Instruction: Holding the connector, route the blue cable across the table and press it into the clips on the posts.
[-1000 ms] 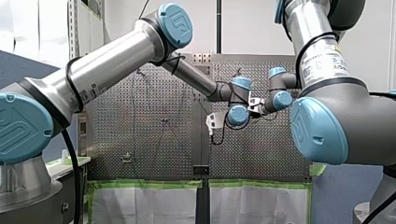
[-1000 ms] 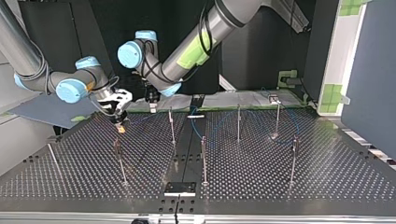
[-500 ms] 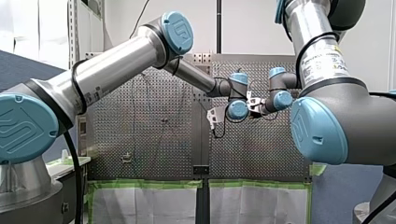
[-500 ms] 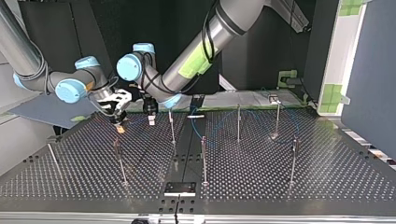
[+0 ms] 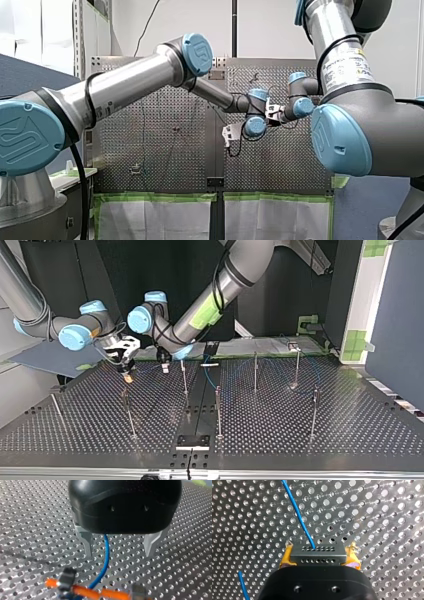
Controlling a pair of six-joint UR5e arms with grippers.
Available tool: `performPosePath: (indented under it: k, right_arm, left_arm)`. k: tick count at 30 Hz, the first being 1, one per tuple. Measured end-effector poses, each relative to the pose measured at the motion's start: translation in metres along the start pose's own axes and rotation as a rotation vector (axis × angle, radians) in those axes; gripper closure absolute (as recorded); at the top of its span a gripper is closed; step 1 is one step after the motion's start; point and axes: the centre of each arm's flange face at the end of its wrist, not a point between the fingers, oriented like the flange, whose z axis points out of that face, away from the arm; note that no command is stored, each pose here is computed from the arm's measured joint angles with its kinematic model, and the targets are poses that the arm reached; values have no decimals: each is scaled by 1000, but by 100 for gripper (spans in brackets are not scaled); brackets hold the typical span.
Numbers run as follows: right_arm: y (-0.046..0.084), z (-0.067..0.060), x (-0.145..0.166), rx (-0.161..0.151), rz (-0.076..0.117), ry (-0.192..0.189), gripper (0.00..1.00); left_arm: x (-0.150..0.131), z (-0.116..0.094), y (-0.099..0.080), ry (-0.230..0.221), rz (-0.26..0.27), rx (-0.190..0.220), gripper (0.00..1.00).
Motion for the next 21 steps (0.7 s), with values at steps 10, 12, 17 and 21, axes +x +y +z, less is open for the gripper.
performPosePath:
  k: [10, 12, 17, 21]
  right_arm:
    - [1, 0, 0, -1, 0, 0, 100]
    - [1, 0, 0, -2, 1, 0, 100]
    - [4, -1, 2, -5, 1, 1, 100]
    - [8, 0, 8, -11, 0, 3, 100]
  left_arm:
    - [-13, -2, -15, -23, -21, 19, 100]
    - [-14, -2, -15, -24, -23, 19, 100]
    - [-14, -3, -13, -14, -15, 8, 100]
    - [-17, -3, -10, -9, -9, -9, 100]
